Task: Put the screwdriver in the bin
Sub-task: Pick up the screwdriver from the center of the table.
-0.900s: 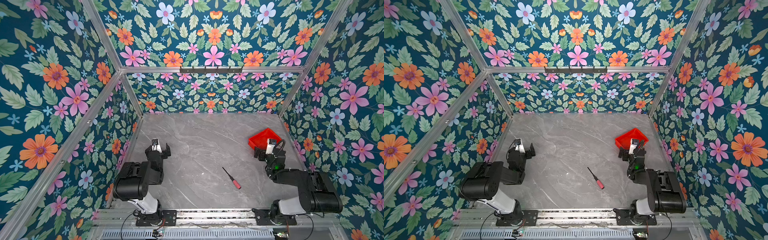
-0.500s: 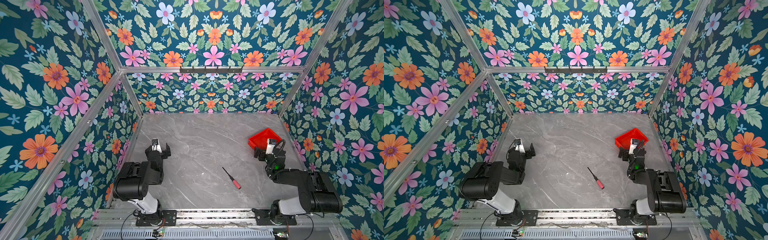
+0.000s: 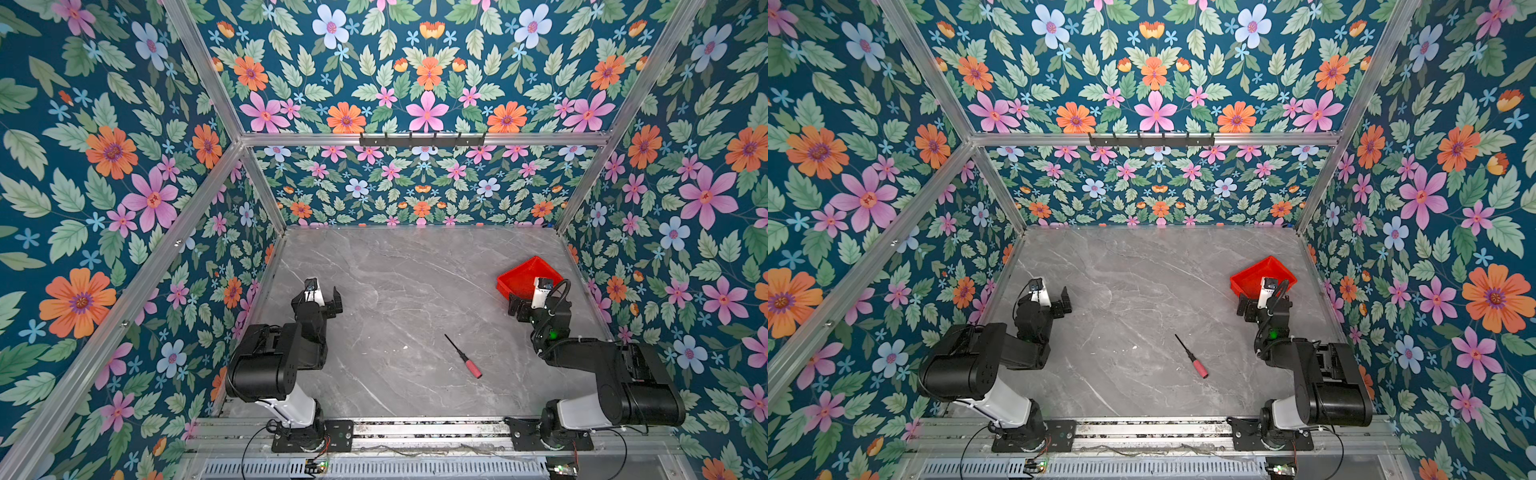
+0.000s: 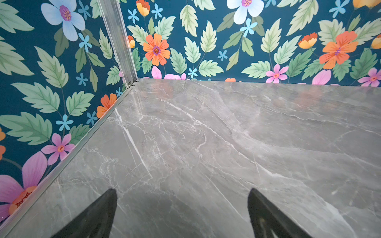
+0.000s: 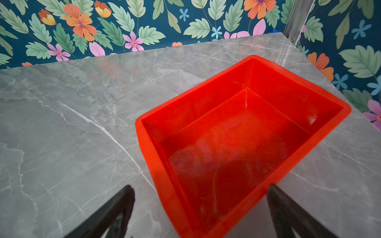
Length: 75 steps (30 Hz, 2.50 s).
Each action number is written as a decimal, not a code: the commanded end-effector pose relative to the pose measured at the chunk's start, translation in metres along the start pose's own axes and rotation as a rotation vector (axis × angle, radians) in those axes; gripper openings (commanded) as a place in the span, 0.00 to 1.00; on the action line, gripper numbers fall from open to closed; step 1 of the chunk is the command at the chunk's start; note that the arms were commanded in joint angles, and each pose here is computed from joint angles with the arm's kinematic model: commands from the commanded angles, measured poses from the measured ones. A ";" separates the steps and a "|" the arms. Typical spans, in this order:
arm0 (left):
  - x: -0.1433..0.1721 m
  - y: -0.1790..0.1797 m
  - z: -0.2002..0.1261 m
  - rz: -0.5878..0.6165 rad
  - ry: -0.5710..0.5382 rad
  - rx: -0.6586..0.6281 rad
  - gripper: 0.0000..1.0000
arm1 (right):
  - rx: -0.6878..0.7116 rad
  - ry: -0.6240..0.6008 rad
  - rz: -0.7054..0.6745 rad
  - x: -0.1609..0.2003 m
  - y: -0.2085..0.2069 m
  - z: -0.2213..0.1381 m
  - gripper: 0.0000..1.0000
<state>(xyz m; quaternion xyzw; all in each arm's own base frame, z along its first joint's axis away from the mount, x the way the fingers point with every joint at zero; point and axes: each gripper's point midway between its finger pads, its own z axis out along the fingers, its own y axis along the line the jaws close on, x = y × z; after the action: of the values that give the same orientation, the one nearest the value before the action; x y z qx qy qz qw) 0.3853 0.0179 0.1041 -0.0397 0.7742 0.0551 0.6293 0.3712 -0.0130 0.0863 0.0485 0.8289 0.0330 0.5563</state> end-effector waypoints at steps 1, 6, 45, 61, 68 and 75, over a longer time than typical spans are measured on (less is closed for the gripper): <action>-0.011 -0.007 -0.004 0.013 -0.046 0.041 1.00 | -0.002 -0.040 0.004 -0.011 0.001 0.000 0.99; -0.019 -0.011 -0.011 0.021 -0.065 0.068 1.00 | -0.002 -0.046 0.006 -0.016 0.001 -0.006 0.99; -0.054 -0.176 -0.170 0.671 -0.084 1.045 1.00 | -0.371 0.368 -0.335 0.019 0.186 -0.129 0.99; -0.022 -0.201 -0.203 0.788 -0.068 1.245 1.00 | -0.197 0.826 -0.161 0.120 0.168 -0.169 0.99; -0.014 -0.203 -0.205 0.793 -0.057 1.258 1.00 | -0.095 0.971 -0.252 0.144 0.161 -0.169 0.99; -0.012 -0.202 -0.207 0.795 -0.058 1.262 1.00 | -0.053 1.014 -0.259 0.156 0.162 -0.163 0.91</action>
<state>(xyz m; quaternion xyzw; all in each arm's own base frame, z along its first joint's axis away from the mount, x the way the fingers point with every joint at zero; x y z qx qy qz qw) 0.2167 -0.2088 0.1499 0.6087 0.6054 -0.1695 0.4841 0.1711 0.1699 0.0248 -0.1056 0.9896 0.0143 0.0961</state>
